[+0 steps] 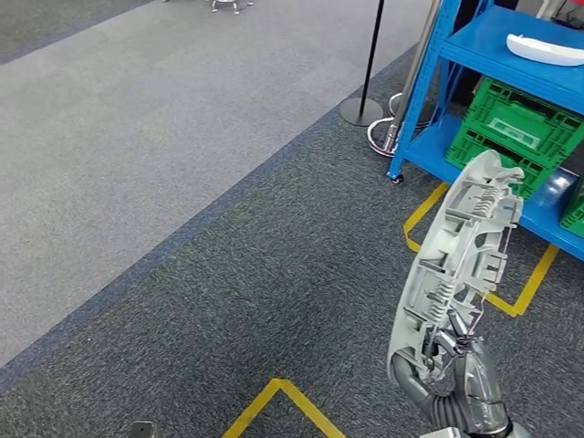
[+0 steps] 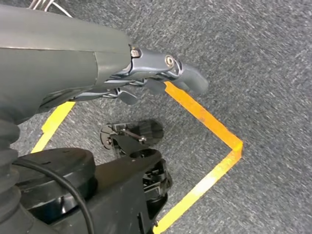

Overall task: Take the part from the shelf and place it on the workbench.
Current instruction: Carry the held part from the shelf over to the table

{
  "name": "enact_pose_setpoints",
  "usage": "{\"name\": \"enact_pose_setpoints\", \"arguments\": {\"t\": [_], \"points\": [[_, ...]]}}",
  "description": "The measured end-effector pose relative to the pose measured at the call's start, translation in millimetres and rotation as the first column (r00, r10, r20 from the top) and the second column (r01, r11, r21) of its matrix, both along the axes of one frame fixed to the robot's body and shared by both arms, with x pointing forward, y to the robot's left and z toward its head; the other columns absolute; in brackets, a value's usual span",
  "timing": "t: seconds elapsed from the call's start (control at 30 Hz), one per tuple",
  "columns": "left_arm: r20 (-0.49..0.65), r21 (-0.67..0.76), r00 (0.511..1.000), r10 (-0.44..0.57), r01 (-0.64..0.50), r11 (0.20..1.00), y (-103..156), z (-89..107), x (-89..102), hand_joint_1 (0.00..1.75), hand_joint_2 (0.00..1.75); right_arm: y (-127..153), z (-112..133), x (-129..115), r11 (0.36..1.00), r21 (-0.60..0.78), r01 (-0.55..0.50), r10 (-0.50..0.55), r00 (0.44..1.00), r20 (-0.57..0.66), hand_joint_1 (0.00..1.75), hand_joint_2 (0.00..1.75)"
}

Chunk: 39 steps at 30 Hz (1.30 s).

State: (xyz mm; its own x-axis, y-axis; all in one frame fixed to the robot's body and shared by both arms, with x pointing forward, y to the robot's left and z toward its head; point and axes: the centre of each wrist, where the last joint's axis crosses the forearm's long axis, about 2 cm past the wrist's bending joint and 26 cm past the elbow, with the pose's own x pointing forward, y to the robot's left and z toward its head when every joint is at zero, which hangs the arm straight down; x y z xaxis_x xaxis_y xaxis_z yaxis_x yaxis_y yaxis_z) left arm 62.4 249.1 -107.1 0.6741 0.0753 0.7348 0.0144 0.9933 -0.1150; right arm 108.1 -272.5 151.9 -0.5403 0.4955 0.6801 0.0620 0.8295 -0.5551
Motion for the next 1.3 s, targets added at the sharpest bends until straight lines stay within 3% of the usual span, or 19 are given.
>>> {"name": "enact_pose_setpoints", "arguments": {"t": [0.4,0.87,1.3], "points": [[0.008,-0.019,0.999,-0.032,0.032,0.999,-7,1.2,4.0,0.0,1.75,-9,5,6,0.998,-0.057,-0.025,0.025,1.0,0.01,1.75,1.75],[-0.004,-0.023,1.0,-0.016,0.016,1.0,15,-1.7,-5.2,0.0,1.75,5,18,45,0.989,-0.117,-0.094,0.102,0.993,0.065,1.75,1.75],[-0.004,-0.016,1.0,-0.012,0.012,1.0,21,-2.2,-7.1,0.0,1.75,9,16,52,0.987,-0.121,-0.104,0.112,0.991,0.067,1.75,1.75]]}}
